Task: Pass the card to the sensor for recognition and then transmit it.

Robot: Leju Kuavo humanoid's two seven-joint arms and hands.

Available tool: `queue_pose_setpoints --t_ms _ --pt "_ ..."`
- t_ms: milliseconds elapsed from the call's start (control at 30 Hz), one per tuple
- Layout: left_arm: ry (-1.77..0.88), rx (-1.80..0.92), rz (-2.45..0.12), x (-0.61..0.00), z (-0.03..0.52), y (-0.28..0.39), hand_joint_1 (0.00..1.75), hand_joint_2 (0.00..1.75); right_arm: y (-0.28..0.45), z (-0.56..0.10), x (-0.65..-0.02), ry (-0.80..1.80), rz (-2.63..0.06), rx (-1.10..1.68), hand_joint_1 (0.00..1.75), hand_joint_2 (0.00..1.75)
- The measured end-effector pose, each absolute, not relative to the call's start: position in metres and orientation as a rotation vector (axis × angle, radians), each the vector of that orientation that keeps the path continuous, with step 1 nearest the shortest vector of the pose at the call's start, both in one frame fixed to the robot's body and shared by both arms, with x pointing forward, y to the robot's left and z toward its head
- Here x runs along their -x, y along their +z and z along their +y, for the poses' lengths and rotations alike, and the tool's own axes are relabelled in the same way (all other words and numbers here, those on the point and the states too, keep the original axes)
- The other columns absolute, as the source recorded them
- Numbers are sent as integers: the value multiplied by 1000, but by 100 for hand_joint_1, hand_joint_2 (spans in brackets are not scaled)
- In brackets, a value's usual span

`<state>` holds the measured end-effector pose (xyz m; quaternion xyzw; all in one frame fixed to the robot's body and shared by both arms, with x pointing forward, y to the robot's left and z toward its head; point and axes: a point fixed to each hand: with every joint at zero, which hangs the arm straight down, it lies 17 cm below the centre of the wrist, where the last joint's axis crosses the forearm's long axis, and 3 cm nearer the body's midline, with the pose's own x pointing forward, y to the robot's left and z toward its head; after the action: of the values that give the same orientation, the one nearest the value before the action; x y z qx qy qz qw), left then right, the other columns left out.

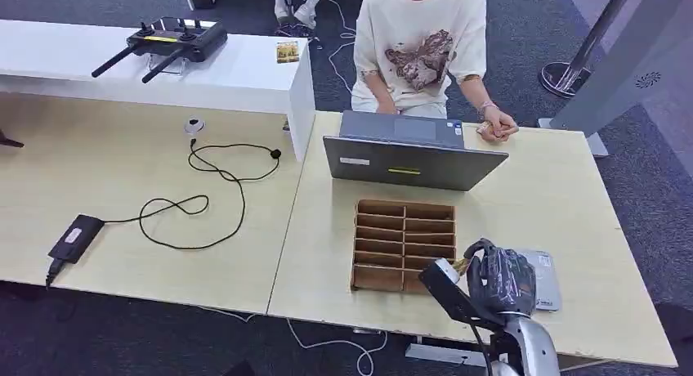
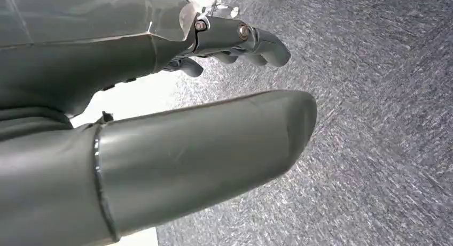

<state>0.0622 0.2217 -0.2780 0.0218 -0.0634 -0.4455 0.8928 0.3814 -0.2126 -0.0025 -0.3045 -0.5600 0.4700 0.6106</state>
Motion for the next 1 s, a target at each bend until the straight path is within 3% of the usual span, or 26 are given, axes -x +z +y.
queue_pose_setpoints --t_ms 133,700,1000 --pt "-928 -45 -131 -62 222 -278 0 0 0 -213 -381 1083 -1300 704 175 175" --pt "-946 -44 -136 -65 221 -278 0 0 73 -172 -381 877 -1669 380 175 175" --pt "-948 -42 -141 -67 220 -277 0 0 103 -166 -388 857 -1765 362 175 175"
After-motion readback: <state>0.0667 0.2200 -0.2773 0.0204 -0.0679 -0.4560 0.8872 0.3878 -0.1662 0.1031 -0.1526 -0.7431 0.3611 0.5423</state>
